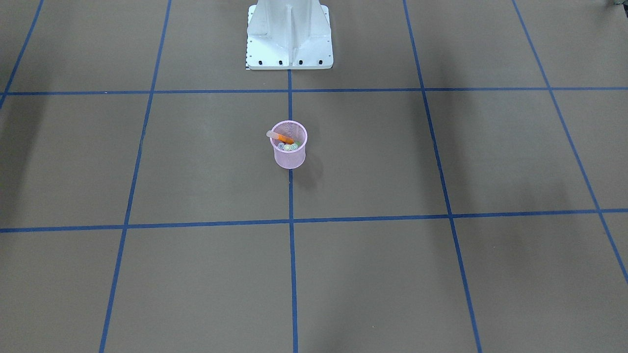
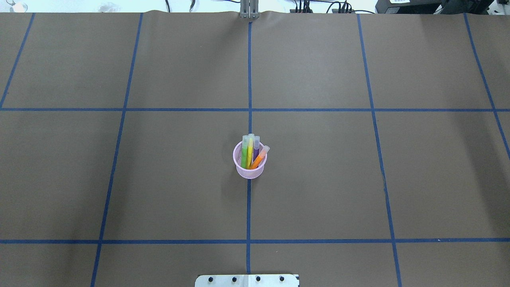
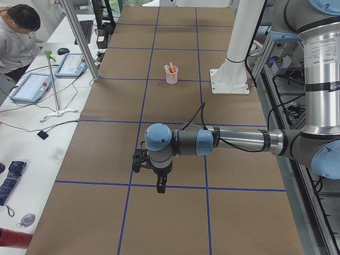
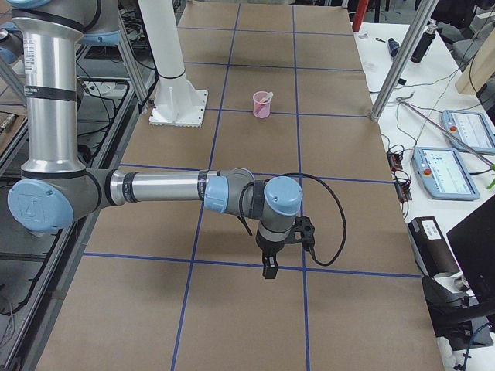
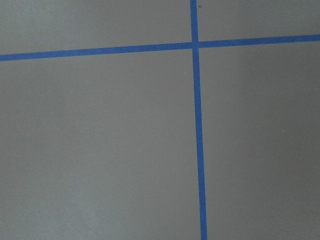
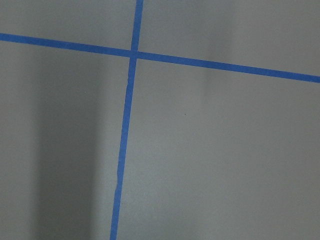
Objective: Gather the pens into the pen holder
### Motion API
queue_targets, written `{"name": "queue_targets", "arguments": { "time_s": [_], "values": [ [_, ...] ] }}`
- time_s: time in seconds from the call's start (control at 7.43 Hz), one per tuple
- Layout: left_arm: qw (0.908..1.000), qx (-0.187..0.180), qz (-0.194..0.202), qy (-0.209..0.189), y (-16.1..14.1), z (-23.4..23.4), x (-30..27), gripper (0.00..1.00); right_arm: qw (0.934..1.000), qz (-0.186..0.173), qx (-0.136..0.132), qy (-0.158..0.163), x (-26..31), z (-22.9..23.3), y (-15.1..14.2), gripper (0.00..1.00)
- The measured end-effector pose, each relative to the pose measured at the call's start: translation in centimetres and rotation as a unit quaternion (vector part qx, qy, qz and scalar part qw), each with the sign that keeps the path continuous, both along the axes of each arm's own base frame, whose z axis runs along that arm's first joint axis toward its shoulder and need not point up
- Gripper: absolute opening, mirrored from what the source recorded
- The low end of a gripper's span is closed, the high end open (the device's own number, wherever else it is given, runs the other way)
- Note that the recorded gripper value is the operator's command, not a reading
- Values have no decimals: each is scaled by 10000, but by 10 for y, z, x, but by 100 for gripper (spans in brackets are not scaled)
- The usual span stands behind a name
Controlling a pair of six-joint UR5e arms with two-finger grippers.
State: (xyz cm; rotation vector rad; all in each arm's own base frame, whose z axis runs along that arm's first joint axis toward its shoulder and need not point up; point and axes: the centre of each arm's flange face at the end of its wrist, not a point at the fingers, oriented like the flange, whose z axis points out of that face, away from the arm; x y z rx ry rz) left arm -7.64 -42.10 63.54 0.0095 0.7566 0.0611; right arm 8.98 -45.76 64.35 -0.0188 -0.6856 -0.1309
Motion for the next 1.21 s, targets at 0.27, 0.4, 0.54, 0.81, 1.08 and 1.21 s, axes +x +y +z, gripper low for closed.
{"name": "queue_targets", "arguments": {
  "time_s": [0.27,0.4,0.54,0.81,1.08,1.21],
  "values": [
    [10000,-4,2,-3,0,0,0,100,10000,-12,28,-11,-1,-2,0,100],
    [10000,-2,3,5,0,0,0,100,10000,-15,37,-13,-1,-2,-1,100],
    [10000,0,3,11,0,0,0,100,10000,-15,46,-16,-1,-3,-1,100],
    [10000,3,3,18,0,0,1,100,10000,-12,59,-20,-1,-5,-2,100],
    [10000,10,6,23,0,-1,1,100,10000,-11,80,-25,-1,-7,-3,100],
    [10000,13,8,24,0,-1,1,100,10000,-10,84,-27,-1,-7,-3,100]
  ]
}}
